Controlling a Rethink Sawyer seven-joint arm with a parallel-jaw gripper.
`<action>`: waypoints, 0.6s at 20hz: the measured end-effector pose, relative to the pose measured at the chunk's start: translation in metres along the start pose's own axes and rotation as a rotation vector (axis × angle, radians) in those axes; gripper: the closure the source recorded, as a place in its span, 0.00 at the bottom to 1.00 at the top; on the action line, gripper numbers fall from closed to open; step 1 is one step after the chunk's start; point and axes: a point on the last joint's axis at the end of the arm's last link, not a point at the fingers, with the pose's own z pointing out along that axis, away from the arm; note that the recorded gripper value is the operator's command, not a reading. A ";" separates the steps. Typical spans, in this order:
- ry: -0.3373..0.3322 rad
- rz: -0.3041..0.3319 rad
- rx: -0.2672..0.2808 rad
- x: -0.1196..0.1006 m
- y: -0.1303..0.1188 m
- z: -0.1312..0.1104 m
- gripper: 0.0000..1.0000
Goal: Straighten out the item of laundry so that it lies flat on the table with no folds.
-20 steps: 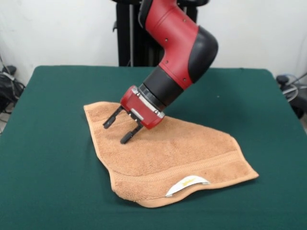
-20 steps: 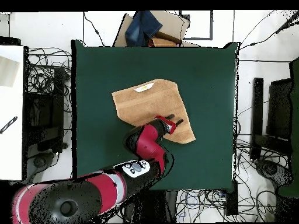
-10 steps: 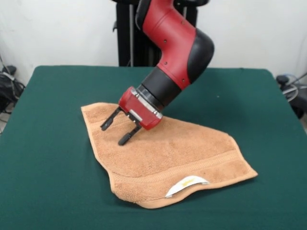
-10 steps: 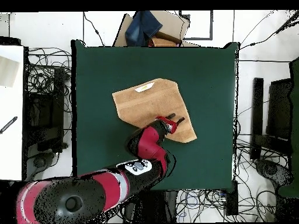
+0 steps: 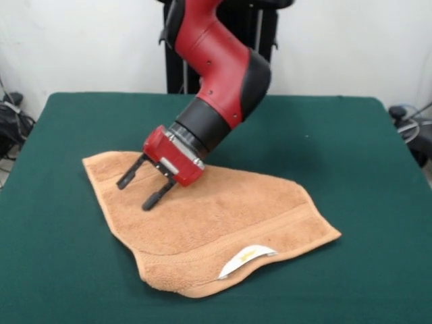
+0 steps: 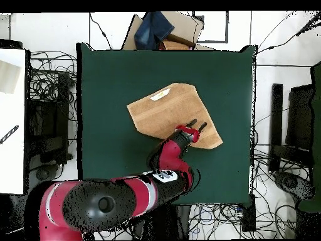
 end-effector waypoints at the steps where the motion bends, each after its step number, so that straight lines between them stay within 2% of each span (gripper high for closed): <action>1: -0.004 0.001 0.004 0.001 -0.002 0.002 0.00; 12: -0.009 0.008 0.010 0.003 -0.005 0.007 0.00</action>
